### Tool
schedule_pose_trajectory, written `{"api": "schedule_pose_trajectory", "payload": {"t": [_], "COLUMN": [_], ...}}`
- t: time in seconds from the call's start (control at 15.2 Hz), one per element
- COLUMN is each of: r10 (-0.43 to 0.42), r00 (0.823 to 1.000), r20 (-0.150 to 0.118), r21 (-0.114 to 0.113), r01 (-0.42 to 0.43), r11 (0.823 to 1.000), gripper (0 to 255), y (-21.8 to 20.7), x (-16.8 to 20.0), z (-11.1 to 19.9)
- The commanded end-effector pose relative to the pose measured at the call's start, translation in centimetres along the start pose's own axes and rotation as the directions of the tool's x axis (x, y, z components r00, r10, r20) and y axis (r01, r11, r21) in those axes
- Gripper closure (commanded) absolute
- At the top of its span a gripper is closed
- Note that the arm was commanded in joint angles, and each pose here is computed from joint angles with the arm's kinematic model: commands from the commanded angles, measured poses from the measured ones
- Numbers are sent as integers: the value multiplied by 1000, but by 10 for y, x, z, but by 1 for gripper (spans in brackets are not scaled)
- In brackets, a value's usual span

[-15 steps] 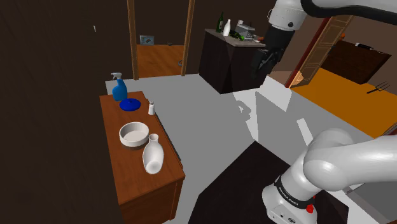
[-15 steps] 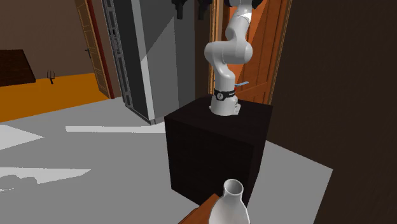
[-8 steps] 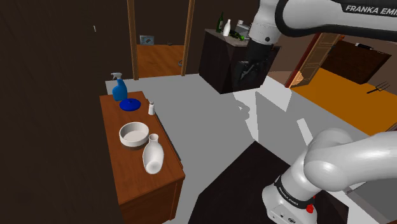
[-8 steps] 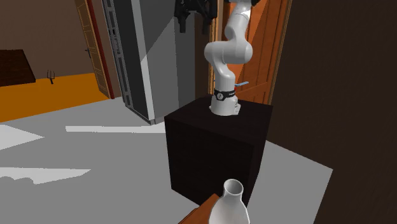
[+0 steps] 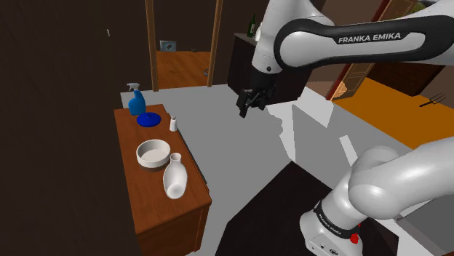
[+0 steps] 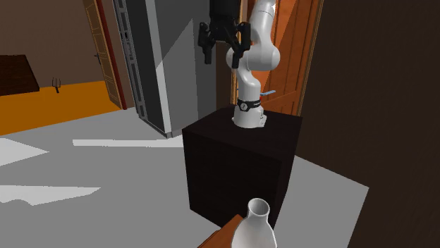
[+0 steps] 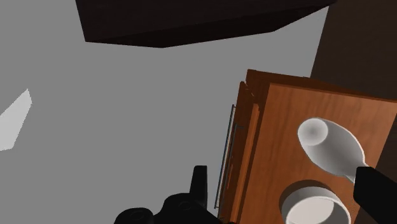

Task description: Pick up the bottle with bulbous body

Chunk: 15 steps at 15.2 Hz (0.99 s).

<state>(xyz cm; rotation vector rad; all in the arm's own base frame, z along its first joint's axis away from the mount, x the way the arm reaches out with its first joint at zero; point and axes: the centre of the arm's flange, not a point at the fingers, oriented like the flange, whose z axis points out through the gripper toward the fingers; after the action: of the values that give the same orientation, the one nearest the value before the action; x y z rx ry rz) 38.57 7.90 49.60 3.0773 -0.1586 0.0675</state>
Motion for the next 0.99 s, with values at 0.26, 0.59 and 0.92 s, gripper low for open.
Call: {"api": "schedule_pose_trajectory", "payload": {"t": [0.26, 0.59, 0.92], "r10": [3, 5, 7], "r00": [1000, 1000, 1000], "r20": [-3, -4, -5], "r21": [14, 25, 36], "r01": [-3, -4, -6], "r11": [1000, 1000, 999], "gripper": [0, 0, 0], "y": [-49, -89, -129], "x": [34, 61, 88], "z": [54, 98, 141]}}
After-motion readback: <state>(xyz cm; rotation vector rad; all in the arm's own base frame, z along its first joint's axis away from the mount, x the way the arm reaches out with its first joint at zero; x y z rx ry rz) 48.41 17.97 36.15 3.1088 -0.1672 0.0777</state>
